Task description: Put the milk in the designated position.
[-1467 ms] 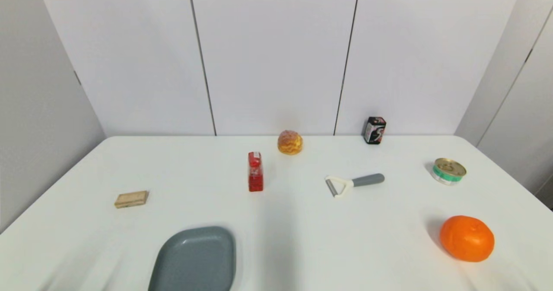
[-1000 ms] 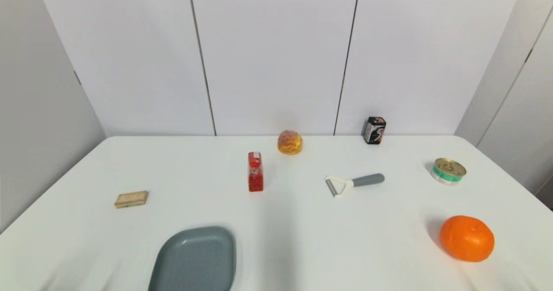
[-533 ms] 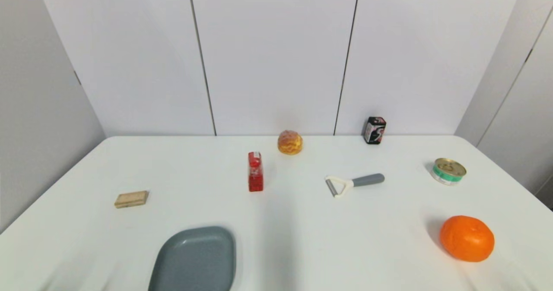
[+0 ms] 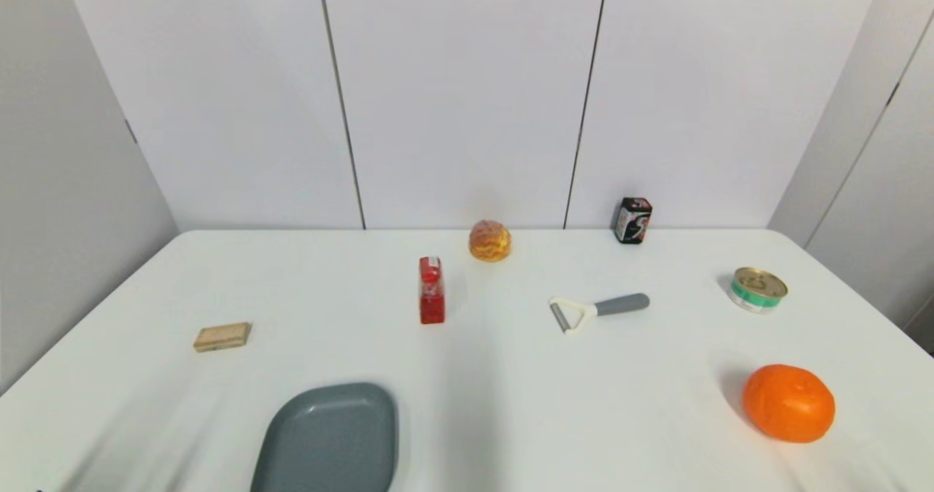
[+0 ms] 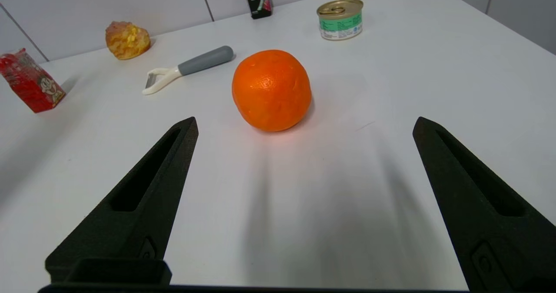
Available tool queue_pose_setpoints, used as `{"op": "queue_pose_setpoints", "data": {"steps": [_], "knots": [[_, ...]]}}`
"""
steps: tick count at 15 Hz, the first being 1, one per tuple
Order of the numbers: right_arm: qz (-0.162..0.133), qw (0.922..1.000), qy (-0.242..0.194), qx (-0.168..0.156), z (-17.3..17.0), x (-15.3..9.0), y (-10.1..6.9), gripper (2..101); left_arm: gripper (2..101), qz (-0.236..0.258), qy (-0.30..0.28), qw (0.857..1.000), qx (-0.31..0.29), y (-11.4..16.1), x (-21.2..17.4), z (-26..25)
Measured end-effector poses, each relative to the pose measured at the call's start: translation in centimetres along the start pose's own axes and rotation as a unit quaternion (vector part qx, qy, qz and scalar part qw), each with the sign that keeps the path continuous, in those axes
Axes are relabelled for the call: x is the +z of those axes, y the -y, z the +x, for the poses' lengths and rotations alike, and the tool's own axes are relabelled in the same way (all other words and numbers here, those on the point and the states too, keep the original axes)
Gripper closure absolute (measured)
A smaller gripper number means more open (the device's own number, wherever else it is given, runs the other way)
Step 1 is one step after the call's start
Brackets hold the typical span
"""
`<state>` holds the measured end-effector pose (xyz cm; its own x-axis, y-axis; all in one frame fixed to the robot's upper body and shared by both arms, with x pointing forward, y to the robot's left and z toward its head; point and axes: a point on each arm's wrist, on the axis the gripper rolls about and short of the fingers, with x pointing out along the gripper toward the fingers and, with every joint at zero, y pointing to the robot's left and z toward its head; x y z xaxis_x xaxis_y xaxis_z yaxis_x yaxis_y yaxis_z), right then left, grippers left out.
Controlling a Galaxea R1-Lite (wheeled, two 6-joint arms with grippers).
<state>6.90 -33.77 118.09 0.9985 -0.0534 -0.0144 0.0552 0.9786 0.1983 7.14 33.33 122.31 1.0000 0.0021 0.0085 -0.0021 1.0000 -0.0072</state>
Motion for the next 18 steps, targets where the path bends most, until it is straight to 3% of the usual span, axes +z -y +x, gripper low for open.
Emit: {"op": "queue_pose_setpoints", "data": {"steps": [5,10,13,17,18], "knots": [[0.000,1.0000,0.000,0.000,0.0,0.0,0.0,4.3,5.3,0.051,-0.053,0.997,-0.038,0.2,9.5,4.8],[0.000,1.0000,0.000,0.000,0.0,0.0,0.0,4.3,5.3,0.095,-0.126,0.972,-0.173,3.6,14.8,14.0],[0.000,1.0000,0.000,0.000,0.0,0.0,0.0,4.3,5.3,0.147,-0.169,0.932,-0.285,6.5,15.2,19.2],[0.000,1.0000,0.000,0.000,0.0,0.0,0.0,4.3,5.3,0.189,-0.218,0.842,-0.456,9.6,12.4,24.7],[0.000,1.0000,0.000,0.000,0.0,0.0,0.0,4.3,5.3,0.188,-0.227,0.827,-0.479,10.2,11.4,25.7]]}}
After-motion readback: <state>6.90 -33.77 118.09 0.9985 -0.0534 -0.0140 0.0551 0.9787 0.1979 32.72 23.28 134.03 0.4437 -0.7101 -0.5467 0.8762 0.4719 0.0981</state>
